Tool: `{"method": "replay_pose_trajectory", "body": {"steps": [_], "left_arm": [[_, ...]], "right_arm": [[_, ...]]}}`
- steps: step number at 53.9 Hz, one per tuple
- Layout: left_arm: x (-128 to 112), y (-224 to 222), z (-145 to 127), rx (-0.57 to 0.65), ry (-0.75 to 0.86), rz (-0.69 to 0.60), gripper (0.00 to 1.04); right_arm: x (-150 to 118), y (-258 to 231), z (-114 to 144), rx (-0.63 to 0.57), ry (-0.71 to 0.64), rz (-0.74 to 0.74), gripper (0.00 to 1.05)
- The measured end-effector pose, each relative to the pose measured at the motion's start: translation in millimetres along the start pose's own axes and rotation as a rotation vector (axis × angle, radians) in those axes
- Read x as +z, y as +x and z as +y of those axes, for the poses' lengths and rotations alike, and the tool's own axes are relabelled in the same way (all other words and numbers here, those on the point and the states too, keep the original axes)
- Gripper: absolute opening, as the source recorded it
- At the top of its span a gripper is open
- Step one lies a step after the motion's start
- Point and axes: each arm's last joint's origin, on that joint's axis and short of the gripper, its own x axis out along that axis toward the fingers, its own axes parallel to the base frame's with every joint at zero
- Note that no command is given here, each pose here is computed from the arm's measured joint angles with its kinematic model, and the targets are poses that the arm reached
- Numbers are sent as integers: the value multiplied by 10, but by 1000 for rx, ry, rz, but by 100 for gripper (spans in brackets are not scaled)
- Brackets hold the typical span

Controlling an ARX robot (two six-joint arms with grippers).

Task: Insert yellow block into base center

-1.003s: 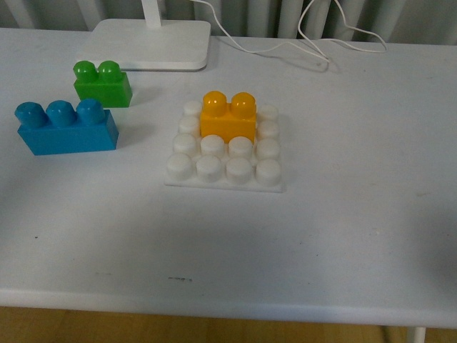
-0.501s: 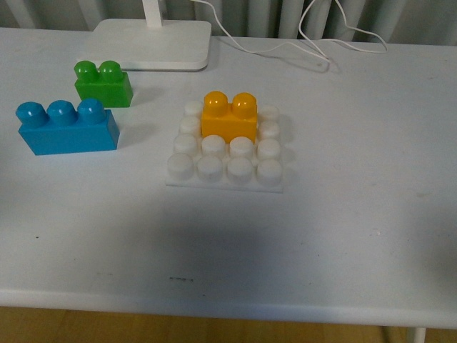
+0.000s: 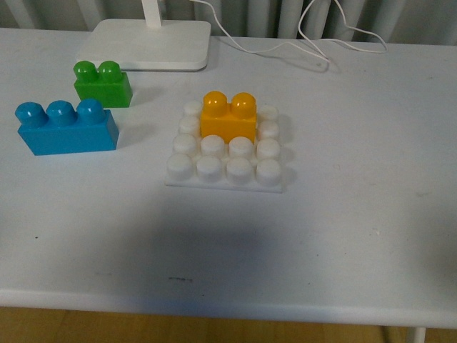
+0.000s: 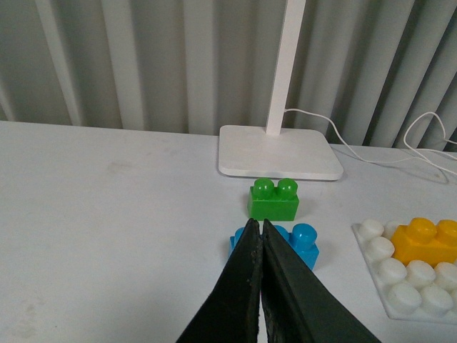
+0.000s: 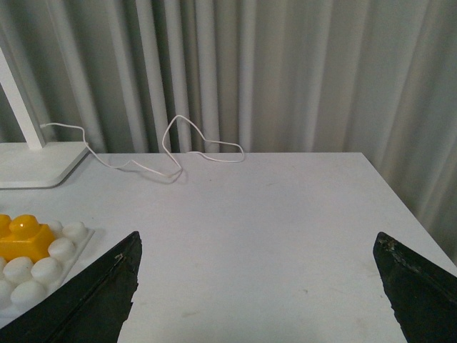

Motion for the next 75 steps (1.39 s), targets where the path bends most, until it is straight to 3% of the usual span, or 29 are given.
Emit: {"method": "replay_pose_trajectory", "body": {"steps": [68, 75], "left_arm": [[-87, -266, 1, 1, 1, -13, 4], [-87, -266, 1, 1, 0, -13, 33]], "right_arm": [[0, 0, 0, 0, 0, 0, 95], [0, 0, 0, 0, 0, 0, 95]]}}
